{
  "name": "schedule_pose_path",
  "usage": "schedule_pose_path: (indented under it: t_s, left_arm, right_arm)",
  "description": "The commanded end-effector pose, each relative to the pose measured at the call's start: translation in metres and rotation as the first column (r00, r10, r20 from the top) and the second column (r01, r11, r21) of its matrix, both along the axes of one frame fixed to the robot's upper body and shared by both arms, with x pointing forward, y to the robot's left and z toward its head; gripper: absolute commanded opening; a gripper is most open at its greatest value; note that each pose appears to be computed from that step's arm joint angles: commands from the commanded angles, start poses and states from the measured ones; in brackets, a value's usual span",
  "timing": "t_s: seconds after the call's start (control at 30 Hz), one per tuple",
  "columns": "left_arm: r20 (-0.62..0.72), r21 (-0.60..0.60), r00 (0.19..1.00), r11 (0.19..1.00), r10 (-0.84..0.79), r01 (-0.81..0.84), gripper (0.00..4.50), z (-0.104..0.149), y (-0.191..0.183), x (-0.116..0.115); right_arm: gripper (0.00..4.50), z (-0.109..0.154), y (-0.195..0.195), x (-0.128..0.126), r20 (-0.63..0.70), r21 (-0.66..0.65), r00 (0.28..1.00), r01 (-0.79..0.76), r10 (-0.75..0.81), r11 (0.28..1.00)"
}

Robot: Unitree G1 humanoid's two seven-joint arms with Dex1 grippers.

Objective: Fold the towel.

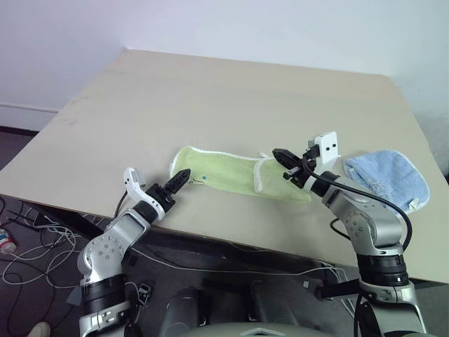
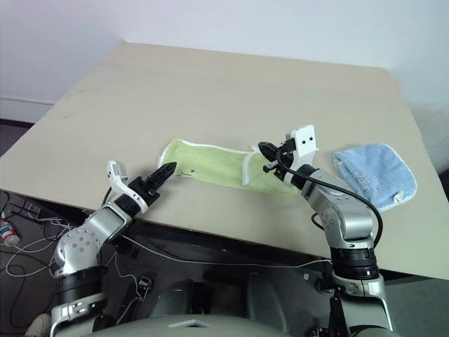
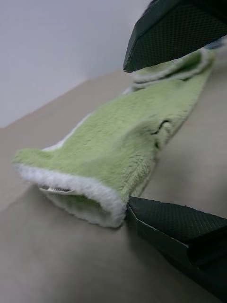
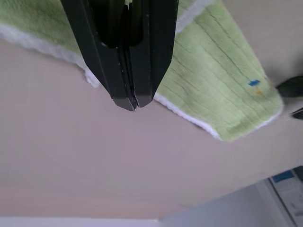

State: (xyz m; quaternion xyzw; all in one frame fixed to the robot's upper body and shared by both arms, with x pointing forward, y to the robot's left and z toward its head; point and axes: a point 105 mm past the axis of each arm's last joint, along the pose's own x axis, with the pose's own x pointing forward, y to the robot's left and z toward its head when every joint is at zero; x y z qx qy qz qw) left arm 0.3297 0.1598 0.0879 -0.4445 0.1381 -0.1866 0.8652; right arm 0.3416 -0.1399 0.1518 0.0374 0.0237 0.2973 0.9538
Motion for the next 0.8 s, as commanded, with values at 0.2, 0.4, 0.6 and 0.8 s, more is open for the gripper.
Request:
schedule_pose_path:
  t_s: [0.2,0.4,0.6,0.8]
  left_arm:
    - [-0.164,-0.045,0.986,0.999,0.018,-0.026,4.26,-0.02,-0.008,0.024]
    - [-0.166,-0.049,0.986,0.998,0.031,-0.039,2.43,-0.019,-0.004,0.028]
    - [-0.169,-0.09,0.985,0.994,0.045,-0.061,0.35,-0.014,0.003,0.02]
    - [-0.171,-0.099,0.984,0.992,0.056,-0.074,1.58,-0.005,0.011,0.002]
  right_arm:
    - [0.0,0.024,-0.012,-0.008,0.082,0.002,0.995,0.055,-0.055,0.998]
    - [0.0,0.026,-0.014,-0.01,0.088,-0.001,0.993,0.076,-0.076,0.997]
    - [0.0,0.024,-0.015,-0.011,0.087,-0.001,0.993,0.085,-0.085,0.996]
    - [0.0,0.018,-0.012,-0.011,0.073,-0.001,0.994,0.084,-0.083,0.996]
